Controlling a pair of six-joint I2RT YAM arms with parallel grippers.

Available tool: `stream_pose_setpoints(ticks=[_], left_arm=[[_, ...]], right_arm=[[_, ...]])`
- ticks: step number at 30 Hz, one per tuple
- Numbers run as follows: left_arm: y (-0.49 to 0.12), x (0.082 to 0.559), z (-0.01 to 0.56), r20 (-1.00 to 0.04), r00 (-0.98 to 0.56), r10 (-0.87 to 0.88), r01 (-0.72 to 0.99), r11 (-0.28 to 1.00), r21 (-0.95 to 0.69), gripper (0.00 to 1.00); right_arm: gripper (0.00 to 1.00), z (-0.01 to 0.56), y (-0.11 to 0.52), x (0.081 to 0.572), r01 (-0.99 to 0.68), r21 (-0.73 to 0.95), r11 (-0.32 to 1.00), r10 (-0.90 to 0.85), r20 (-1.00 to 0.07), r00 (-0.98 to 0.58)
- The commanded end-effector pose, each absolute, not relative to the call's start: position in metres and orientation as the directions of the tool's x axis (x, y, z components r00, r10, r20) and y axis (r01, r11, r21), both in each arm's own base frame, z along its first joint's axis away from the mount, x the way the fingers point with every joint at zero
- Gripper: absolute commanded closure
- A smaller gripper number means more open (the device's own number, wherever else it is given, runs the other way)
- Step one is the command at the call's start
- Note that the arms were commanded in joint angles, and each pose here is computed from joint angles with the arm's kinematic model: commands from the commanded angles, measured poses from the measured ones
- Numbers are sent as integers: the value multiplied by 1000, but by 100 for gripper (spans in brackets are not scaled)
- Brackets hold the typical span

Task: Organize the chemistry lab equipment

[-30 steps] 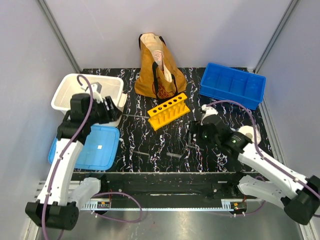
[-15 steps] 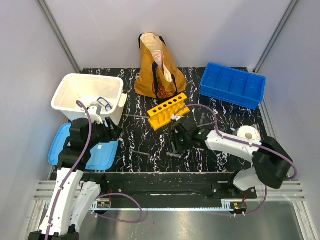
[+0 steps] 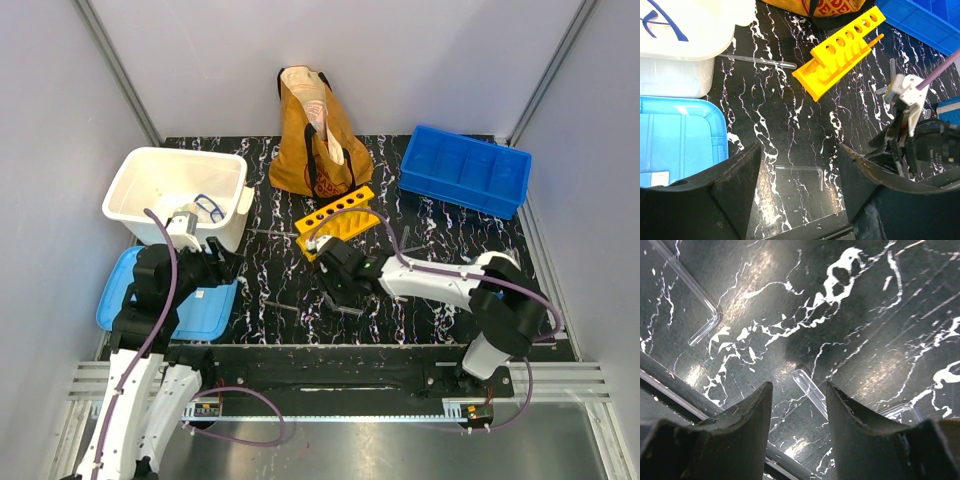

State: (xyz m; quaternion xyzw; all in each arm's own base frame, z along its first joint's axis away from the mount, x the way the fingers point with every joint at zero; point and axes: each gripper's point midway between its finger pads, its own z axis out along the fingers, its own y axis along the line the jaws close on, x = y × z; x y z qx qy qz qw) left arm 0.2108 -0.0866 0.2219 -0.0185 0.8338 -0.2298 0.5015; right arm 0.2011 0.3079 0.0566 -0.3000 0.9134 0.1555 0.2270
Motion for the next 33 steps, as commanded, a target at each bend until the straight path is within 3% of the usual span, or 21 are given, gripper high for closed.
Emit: stream_pose_setpoints(ticks=[1,21,28,33], left_arm=[[-84,217,239,-860,-426,-280,206,896,-394,34],[-81,217,239,-861,-420,-287,186,901,-391,32],[-80,218,235,-855,-431,-288,177,902,-393,33],[-84,218,235,-848,-446,-287,188,896,-403,35]], right_arm=[[48,50,315,198,-691,51,721,-586,-486,-648],[54,21,304,198,-718,-64,694,-671,-419,-611],[68,17,306,202,-694,-71,716,-651,-428,-628],[79,36,313,214,-623,-59,780,-561,-507,-654]])
